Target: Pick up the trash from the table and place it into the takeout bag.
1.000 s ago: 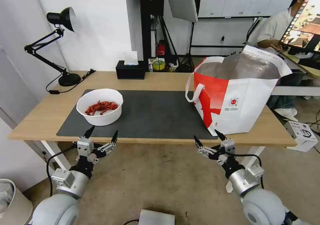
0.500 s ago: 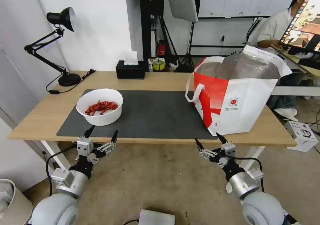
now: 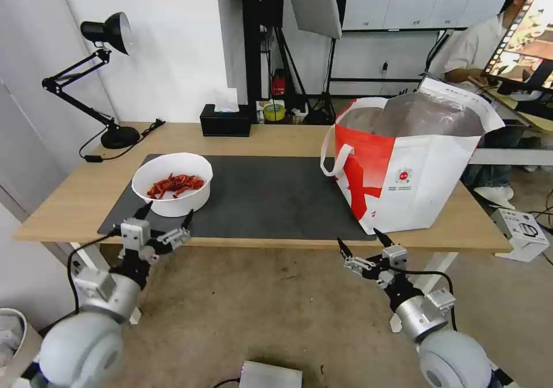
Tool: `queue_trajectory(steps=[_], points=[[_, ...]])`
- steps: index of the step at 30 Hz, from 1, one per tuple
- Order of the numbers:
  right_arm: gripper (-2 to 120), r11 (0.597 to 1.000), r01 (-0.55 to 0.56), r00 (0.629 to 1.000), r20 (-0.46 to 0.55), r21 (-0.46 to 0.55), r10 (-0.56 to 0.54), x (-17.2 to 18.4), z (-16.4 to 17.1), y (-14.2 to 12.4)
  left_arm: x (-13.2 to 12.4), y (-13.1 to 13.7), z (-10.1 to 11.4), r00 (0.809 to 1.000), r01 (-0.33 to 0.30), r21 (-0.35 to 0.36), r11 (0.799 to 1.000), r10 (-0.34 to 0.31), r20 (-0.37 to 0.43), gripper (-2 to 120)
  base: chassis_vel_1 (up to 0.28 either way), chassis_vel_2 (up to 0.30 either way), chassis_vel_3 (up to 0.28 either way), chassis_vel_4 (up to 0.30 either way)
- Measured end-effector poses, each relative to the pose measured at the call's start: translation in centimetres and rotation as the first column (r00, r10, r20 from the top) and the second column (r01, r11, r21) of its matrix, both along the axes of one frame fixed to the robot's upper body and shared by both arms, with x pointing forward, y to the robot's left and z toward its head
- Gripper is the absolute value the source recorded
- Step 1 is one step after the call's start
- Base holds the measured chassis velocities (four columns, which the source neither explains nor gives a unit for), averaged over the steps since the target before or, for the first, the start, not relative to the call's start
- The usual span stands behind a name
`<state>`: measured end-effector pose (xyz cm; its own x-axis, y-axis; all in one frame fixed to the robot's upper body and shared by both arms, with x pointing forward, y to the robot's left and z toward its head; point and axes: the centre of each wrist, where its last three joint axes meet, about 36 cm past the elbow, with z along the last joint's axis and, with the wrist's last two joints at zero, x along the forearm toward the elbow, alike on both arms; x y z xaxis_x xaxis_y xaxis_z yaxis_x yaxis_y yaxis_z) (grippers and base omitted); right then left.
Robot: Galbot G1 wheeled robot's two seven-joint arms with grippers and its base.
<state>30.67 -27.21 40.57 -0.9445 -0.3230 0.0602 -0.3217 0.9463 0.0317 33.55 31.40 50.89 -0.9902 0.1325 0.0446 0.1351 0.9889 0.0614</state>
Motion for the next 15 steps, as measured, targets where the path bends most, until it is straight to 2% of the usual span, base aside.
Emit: queue_trajectory(steps=[1,3,4,5,7,8,9,11,12,15], points=[[100,1.000,0.000,1.000,0.000,0.000,0.000,0.0,0.0,0.0,0.0,0.0,0.0,1.000,0.000,0.000,1.000,0.000,0.000,100,0.000,0.000,0.000,0.000],[100,1.000,0.000,1.000,0.000,0.000,0.000,0.0,0.0,0.0,1.4,0.6,1.4,1.000,-0.008,-0.003,1.000,0.008,-0.015,100,0.000,0.000,0.000,0.000],[100,1.000,0.000,1.000,0.000,0.000,0.000,0.0,0.0,0.0,2.9,1.4,2.9,1.000,-0.002,-0.004,1.000,0.002,-0.024,100,0.000,0.000,0.000,0.000],[100,1.000,0.000,1.000,0.000,0.000,0.000,0.0,0.0,0.0,2.9,1.4,2.9,1.000,-0.002,-0.004,1.000,0.002,-0.024,100,0.000,0.000,0.000,0.000],[100,1.000,-0.001,1.000,0.000,0.000,0.001,0.0,0.0,0.0,5.0,2.4,5.3,0.998,-0.009,0.011,1.000,0.009,-0.064,100,0.000,0.000,0.000,0.000],[100,1.000,-0.001,1.000,0.000,0.000,0.001,0.0,0.0,0.0,5.0,2.4,5.3,0.998,-0.009,0.011,1.000,0.009,-0.064,100,0.000,0.000,0.000,0.000],[100,1.000,-0.001,1.000,0.000,0.000,0.001,0.0,0.0,0.0,6.1,3.1,6.4,0.994,-0.027,0.023,0.999,0.029,-0.101,100,0.000,0.000,0.000,0.000],[100,1.000,-0.001,1.000,0.000,0.000,0.001,0.0,0.0,0.0,8.1,4.6,7.7,0.980,-0.077,0.044,0.996,0.084,-0.182,100,0.000,0.000,0.000,0.000],[100,1.000,-0.001,1.000,0.000,0.000,0.001,0.0,0.0,0.0,8.1,4.6,7.7,0.980,-0.077,0.044,0.996,0.084,-0.182,100,0.000,0.000,0.000,0.000],[100,1.000,-0.001,1.000,0.000,0.000,0.001,0.0,0.0,0.0,10.3,6.7,9.0,0.947,-0.112,0.026,0.993,0.115,-0.299,100,0.000,0.000,0.000,0.000]])
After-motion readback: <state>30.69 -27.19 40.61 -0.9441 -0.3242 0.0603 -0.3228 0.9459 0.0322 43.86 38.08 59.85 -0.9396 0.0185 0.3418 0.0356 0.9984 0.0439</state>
